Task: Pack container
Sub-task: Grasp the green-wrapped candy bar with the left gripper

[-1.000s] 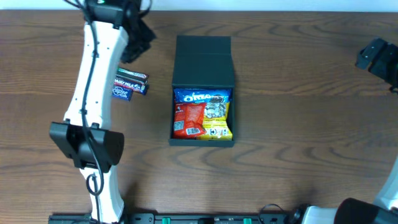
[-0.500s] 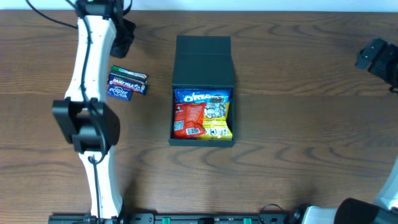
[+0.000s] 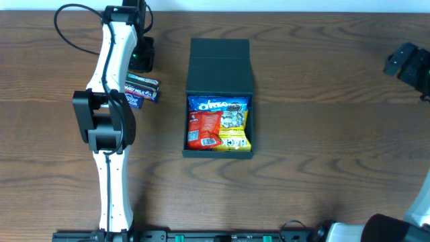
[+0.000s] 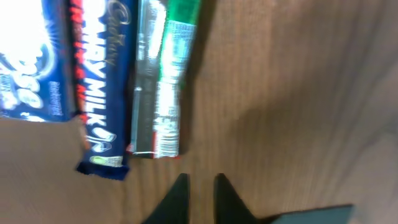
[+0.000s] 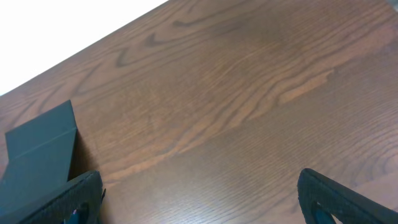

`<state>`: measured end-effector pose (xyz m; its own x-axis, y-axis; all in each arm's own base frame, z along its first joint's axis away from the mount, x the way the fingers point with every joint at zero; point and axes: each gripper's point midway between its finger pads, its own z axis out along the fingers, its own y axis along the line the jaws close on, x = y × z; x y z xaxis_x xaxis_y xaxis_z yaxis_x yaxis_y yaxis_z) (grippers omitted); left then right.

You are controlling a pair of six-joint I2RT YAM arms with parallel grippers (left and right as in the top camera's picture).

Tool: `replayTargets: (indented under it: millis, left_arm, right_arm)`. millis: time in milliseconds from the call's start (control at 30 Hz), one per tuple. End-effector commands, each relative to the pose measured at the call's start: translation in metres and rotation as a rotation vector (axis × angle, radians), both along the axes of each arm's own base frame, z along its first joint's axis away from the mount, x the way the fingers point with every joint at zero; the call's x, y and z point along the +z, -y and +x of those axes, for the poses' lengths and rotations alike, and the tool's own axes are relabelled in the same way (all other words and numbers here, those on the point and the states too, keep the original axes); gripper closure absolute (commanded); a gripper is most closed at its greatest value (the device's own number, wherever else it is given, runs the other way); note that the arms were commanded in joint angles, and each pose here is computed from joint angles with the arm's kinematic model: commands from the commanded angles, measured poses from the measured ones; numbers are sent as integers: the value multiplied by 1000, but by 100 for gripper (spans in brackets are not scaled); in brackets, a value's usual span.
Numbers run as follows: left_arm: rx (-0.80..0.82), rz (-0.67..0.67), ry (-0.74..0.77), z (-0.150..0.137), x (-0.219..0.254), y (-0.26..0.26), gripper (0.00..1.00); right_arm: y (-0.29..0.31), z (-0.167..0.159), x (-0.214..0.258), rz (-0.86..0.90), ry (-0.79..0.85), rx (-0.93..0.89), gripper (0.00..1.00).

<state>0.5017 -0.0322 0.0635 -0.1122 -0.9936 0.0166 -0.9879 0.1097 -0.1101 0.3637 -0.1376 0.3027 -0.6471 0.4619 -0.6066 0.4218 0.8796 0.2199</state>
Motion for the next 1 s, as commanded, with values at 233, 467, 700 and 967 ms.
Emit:
replayTargets:
  millis: [233, 467, 700, 967]
  left_arm:
    - [28, 117, -121, -27, -11, -20, 53]
    - [-32, 176, -92, -19, -10, -29, 45]
    - [-137, 205, -47, -6, -10, -32, 43]
    - [-136, 159, -83, -9, -28, -25, 43]
  right_arm:
    - [0, 0, 5, -5, 10, -10, 1]
    - [0, 0, 5, -7, 10, -12, 0]
    - [0, 0, 5, -6, 9, -11, 1]
    - [0, 0, 5, -7, 10, -11, 1]
